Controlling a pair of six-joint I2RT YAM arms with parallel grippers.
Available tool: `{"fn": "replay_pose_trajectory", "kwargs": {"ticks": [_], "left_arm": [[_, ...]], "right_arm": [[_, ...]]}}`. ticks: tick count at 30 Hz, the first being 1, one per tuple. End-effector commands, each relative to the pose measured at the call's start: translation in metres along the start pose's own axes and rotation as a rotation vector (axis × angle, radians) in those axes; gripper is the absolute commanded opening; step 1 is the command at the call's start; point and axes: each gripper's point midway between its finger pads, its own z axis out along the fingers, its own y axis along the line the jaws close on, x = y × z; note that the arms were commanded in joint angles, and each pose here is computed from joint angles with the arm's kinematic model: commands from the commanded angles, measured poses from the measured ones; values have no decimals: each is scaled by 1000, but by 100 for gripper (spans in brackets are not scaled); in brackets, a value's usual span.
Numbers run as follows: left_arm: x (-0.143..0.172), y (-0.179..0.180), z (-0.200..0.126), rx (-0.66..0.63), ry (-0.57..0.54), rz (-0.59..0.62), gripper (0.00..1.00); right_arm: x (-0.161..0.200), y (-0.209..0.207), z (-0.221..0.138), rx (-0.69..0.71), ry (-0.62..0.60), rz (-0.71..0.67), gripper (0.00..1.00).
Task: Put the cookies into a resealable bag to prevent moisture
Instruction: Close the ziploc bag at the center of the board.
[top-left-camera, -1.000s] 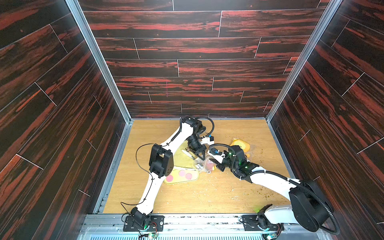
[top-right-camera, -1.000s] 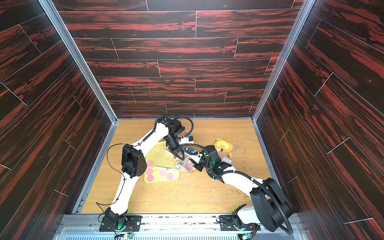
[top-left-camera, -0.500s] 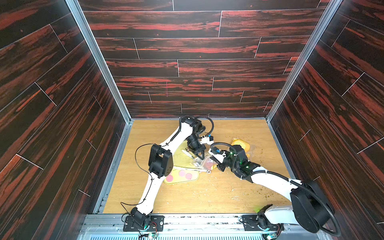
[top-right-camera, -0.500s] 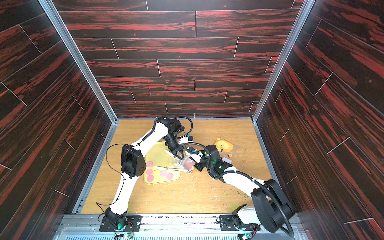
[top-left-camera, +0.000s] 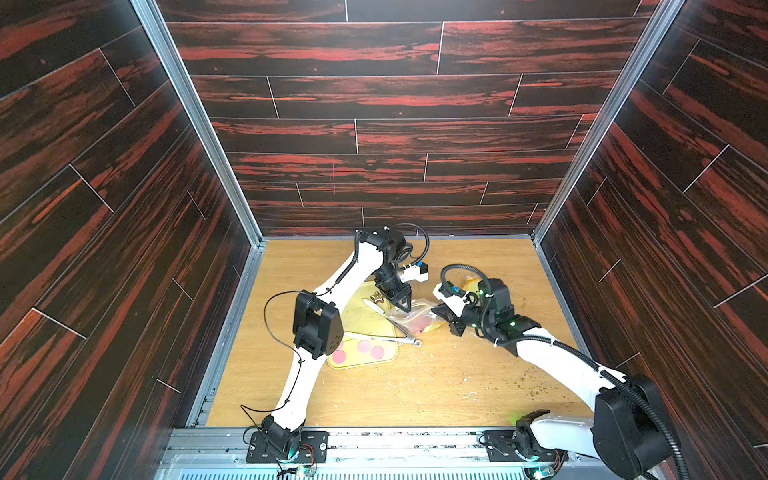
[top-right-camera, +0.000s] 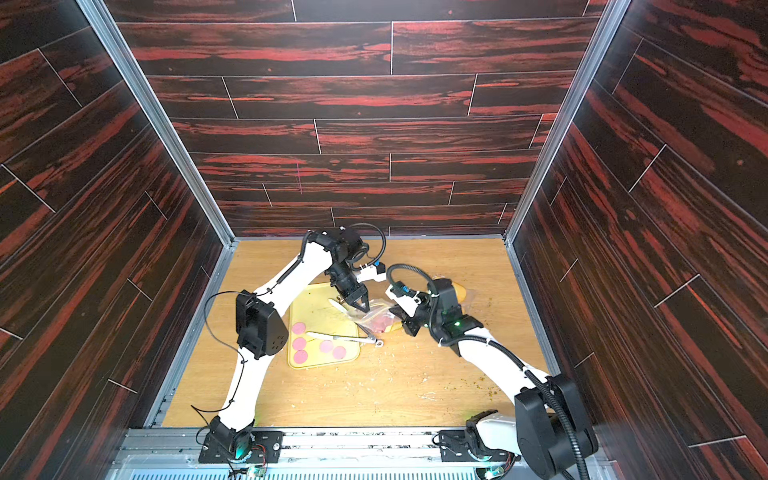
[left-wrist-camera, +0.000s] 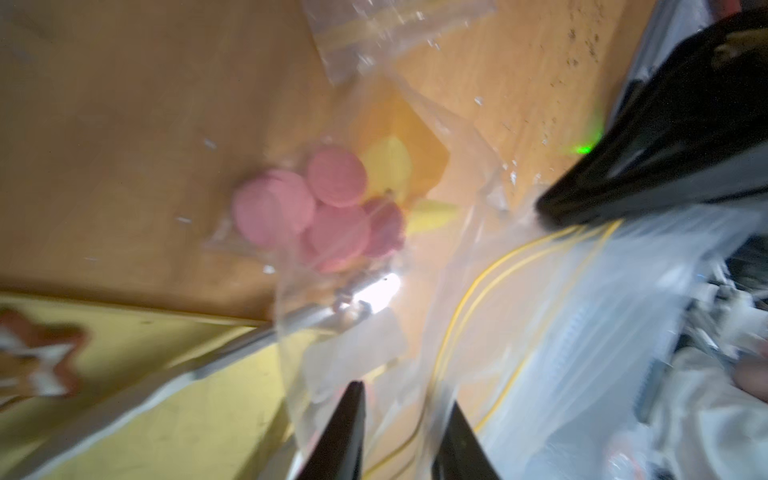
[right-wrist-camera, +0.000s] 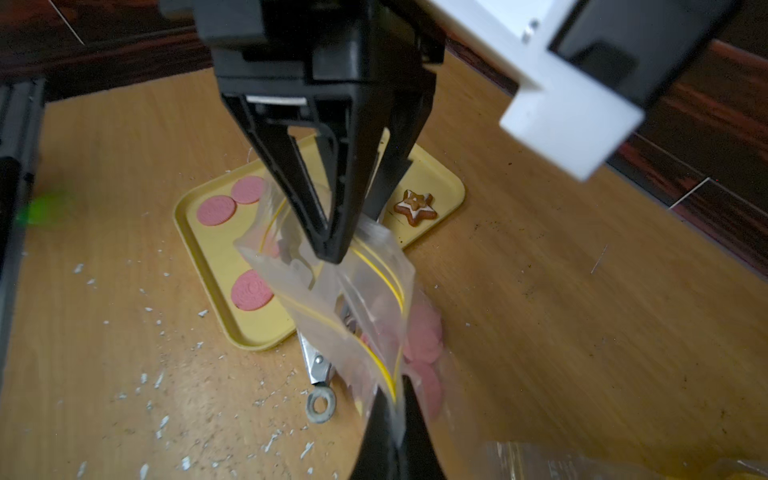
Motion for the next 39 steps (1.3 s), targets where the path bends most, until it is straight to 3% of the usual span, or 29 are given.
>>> {"fn": "replay_pose_trajectory", "kwargs": {"ticks": [1, 5, 9, 20, 29, 35, 39], "left_arm": [[-23, -6, -42, -135, -158, 133, 37], [-51, 1, -58, -259, -367, 260, 54], [-55, -9, -64, -293, -464, 408, 71], [-79, -51, -89, -156, -732, 545, 84], [-90, -50, -99, -81, -790, 500, 87], [-76, -60, -52, -94, -594, 554, 89], [-80, -47, -46, -151, -607, 541, 89]], "right_arm": [[-15, 7, -13, -70, -14, 28, 0], [-17, 1, -17, -85, 0, 46, 0], [-19, -3, -18, -122, 18, 56, 0], [-23, -19, -27, -185, 53, 118, 0], [-12, -24, -26, -179, 73, 140, 0], [-17, -22, -27, -188, 53, 137, 0], [-16, -19, -28, -202, 47, 141, 0]]}}
